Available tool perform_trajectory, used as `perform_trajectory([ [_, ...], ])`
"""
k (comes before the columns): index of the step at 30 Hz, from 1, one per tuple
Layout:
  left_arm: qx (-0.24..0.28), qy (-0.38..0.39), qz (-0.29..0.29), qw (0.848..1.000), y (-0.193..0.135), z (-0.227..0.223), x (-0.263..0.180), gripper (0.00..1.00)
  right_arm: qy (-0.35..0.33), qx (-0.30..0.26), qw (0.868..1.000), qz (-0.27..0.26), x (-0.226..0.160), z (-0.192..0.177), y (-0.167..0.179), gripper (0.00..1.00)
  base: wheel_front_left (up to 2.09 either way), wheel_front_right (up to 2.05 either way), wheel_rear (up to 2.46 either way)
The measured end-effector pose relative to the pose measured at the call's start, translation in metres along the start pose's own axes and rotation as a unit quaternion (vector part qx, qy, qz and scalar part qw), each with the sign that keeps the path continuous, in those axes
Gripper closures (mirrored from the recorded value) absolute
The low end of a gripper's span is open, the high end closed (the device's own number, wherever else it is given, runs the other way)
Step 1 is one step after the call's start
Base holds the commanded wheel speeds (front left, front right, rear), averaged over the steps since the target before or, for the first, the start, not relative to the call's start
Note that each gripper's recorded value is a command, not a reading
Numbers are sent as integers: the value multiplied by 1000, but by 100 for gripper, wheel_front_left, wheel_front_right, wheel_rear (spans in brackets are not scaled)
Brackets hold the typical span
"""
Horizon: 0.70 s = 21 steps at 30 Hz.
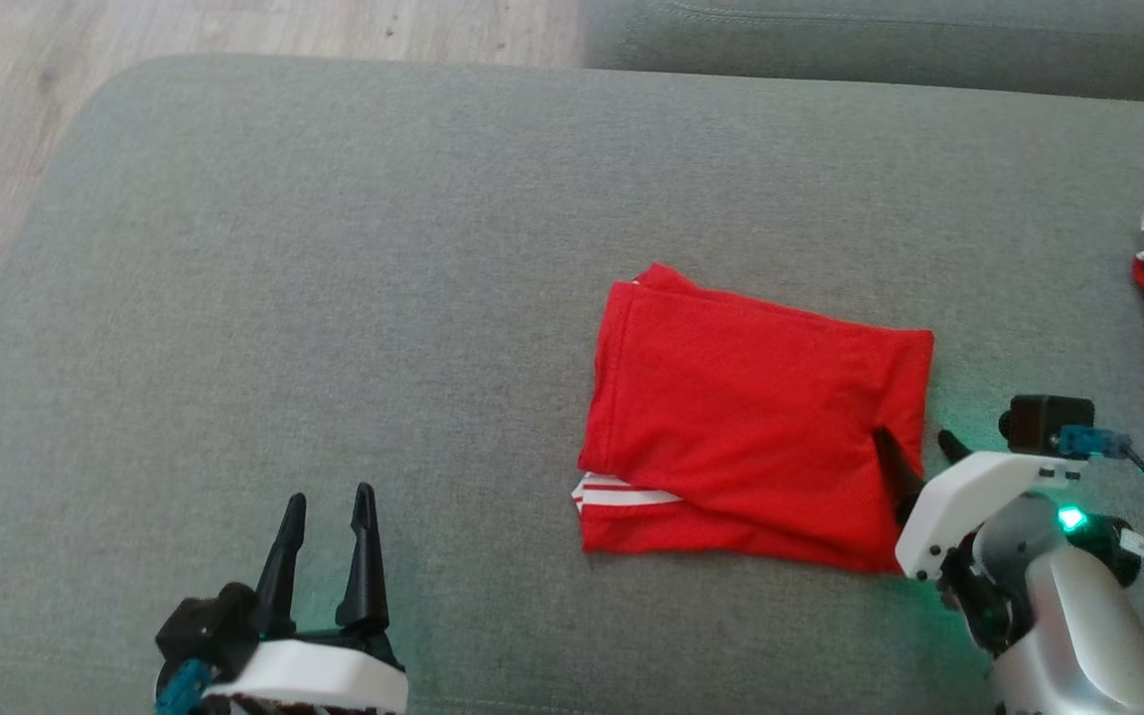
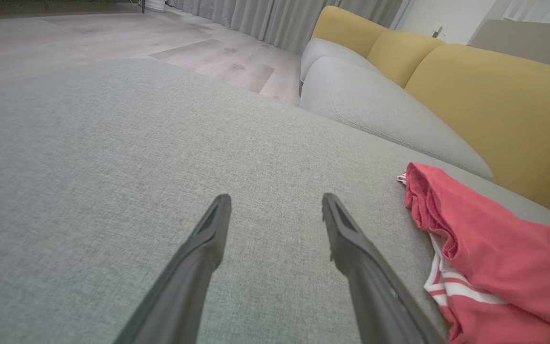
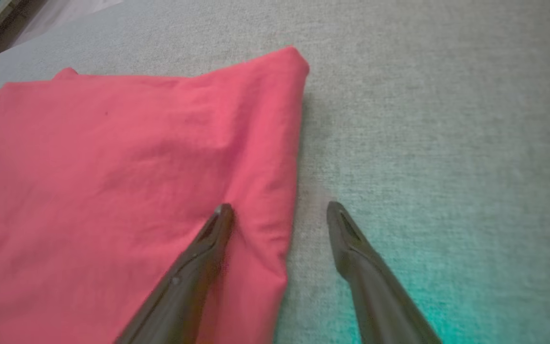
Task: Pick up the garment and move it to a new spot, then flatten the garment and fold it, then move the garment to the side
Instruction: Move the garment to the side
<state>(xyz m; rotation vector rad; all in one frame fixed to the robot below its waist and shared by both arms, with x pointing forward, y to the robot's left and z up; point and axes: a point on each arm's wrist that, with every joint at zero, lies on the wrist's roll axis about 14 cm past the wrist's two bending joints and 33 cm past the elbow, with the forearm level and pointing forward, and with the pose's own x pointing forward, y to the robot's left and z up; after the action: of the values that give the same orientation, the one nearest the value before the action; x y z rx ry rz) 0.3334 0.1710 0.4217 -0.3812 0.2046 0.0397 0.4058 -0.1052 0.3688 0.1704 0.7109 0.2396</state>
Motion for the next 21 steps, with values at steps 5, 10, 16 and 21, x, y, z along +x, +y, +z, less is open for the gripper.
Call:
perform_trajectory([
  [5, 0, -1, 9, 1000, 6, 0, -2, 0, 2, 2, 1000, 15, 10, 7, 10, 67, 0, 0, 0],
  [10, 9, 2, -3, 1000, 0, -2, 2, 0, 1, 2, 1000, 14, 11, 8, 9, 100, 0, 0, 0],
  [16, 18, 17, -52, 998, -30, -10, 19, 0, -33, 9, 999, -27, 5, 31, -22, 100, 0, 0, 0],
  [21, 23, 16, -111, 993, -66, -8, 46, 0, -65, 7, 995, -76, -14, 55, -65, 100, 0, 0, 0],
])
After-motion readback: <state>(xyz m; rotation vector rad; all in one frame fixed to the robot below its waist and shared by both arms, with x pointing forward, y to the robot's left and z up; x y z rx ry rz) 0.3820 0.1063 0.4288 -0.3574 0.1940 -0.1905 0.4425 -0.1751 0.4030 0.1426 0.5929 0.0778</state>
